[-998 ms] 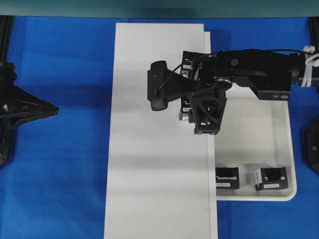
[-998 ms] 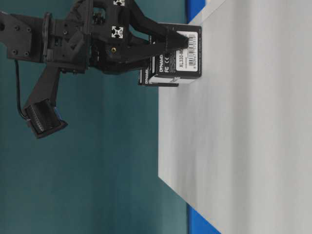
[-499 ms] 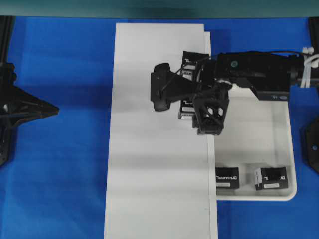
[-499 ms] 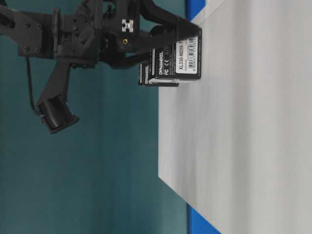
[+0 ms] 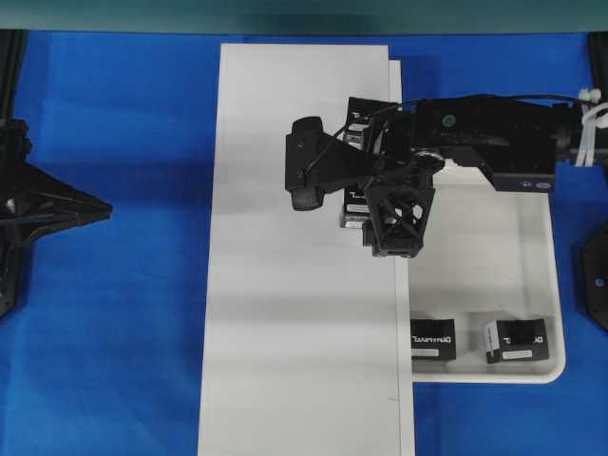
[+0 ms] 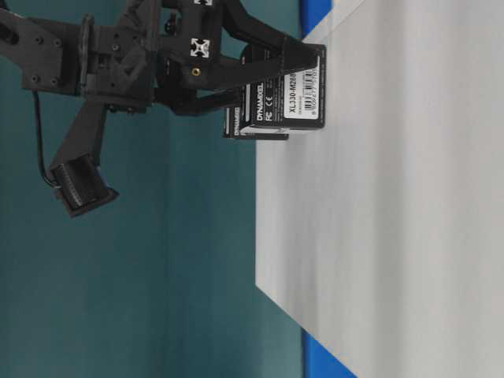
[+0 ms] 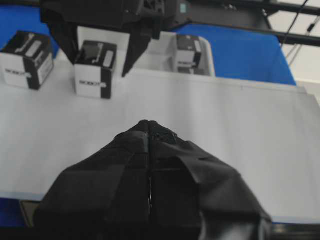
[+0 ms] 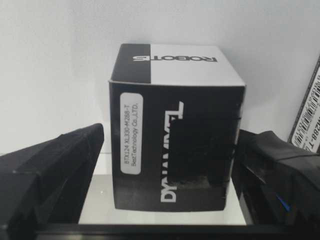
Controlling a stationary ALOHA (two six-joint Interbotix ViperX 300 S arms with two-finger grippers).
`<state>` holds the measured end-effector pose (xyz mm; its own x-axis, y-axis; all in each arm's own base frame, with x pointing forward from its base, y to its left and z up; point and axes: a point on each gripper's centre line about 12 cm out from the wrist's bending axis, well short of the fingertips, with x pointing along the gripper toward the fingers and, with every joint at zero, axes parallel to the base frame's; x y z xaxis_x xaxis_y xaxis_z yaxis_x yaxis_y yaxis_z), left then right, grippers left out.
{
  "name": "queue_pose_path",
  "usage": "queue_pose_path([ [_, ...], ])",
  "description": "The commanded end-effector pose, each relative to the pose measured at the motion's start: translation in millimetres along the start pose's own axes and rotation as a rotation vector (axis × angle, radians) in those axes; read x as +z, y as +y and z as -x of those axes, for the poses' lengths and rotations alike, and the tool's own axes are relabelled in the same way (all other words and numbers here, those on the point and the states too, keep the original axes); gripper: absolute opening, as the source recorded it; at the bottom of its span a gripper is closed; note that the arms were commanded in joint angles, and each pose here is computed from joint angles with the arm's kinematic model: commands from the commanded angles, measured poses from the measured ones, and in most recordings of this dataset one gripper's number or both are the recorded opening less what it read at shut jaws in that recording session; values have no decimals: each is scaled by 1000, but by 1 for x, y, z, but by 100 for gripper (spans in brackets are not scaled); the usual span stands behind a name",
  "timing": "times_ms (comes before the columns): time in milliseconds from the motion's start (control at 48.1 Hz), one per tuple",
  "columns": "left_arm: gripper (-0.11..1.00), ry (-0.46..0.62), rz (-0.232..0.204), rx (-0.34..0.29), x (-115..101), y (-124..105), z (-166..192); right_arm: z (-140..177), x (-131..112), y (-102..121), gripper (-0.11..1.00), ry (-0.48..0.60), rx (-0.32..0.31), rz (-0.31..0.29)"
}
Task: Place the box from the white plastic tray onto the white base.
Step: 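Open the right gripper and withdraw it to the right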
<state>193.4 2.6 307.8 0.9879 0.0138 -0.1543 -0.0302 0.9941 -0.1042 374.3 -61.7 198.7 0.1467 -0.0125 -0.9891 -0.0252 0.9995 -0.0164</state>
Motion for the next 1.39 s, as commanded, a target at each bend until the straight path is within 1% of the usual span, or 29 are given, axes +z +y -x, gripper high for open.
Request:
queue_pose_path([
  [0, -7, -24, -2, -4, 10, -1, -1, 13, 0, -3, 99, -35, -5, -12],
  [125, -7, -21, 4, -7, 9, -2, -1, 39, -2, -6, 99, -111, -19, -36],
  [208, -7, -24, 7, -7, 10, -2, -1, 62, -6, -11, 99, -184, -36, -75],
  [353, -7, -21, 10, -7, 10, -2, -1, 91, -17, -17, 99, -295, -58, -127],
  [540, -7, -24, 10, -7, 10, -2, -1, 122, -36, -15, 99, -459, -77, -156],
  [686, -7, -22, 10, -7, 10, -2, -1, 141, -47, -12, 99, -615, -84, -178],
  [810, -7, -30, 12, -8, 11, -2, -1, 147, -60, -7, 99, -708, -85, -188],
  [894, -7, -54, 12, -12, 15, -3, 0, 153, -68, -3, 99, -762, -79, -196],
  [998, -7, -95, 9, -24, 20, -5, 1, 162, -77, 2, 99, -834, -59, -231],
  [1122, -7, -95, 8, -33, 19, -6, 0, 168, -95, 6, 99, -899, -54, -262],
  [1372, -7, -97, 6, -56, 19, -11, 0, 179, -129, 15, 99, -975, -75, -249],
])
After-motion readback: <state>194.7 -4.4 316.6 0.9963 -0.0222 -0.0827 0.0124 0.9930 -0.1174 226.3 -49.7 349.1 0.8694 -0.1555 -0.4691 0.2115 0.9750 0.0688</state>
